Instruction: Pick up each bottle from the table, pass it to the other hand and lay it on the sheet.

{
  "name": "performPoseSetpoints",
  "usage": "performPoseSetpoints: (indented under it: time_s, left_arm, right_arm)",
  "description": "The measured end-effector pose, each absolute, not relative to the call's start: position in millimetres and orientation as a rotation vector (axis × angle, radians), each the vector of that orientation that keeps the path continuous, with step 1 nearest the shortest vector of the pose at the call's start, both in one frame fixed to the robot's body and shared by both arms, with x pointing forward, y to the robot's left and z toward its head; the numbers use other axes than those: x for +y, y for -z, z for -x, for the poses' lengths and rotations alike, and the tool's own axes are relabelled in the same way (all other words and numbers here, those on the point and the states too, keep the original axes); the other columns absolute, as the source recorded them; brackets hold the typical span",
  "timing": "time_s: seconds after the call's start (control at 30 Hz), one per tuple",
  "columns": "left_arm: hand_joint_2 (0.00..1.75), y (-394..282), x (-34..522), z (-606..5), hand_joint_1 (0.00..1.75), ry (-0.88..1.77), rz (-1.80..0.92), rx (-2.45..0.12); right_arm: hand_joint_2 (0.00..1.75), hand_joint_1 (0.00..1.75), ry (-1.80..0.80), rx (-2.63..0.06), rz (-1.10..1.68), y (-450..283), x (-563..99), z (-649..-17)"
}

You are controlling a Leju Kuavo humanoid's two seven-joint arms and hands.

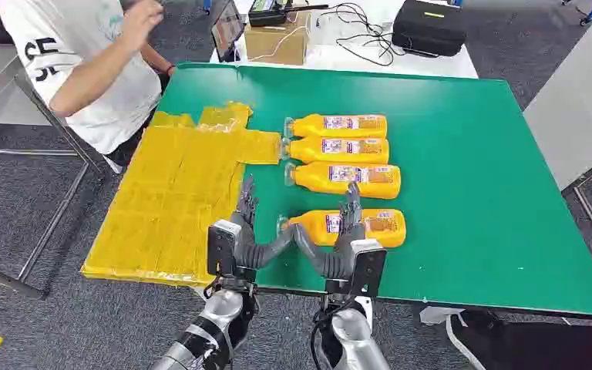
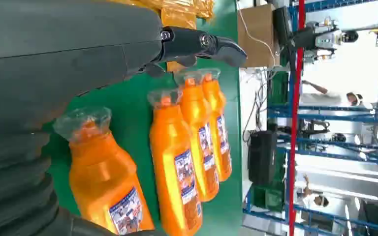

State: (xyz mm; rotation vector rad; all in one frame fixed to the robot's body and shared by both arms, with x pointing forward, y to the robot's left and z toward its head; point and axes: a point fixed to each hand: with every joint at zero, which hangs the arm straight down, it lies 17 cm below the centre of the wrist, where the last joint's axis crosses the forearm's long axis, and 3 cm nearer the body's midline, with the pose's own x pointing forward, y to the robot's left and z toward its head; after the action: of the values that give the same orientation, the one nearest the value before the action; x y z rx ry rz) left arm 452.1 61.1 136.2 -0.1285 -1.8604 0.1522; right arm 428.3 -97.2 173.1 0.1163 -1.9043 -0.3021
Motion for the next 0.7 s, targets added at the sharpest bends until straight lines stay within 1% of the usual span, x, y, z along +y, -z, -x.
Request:
performPoseSetpoints:
  time_s: [0.37, 0.7]
  left_arm:
    - [1.75, -132.0, 72.4, -452.9, 0.00, -0.163, 0.048, -1.857]
    - [1.75, -131.2, 73.7, -452.9, 0.00, -0.160, 0.042, -1.857]
  right_arm:
    - [1.75, 0.00, 0.303, -1.905, -0.069, -172.5, -102.2, -428.2]
    - [1.75, 0.00, 0.300, -1.904, -0.054, -172.1, -103.4, -428.4]
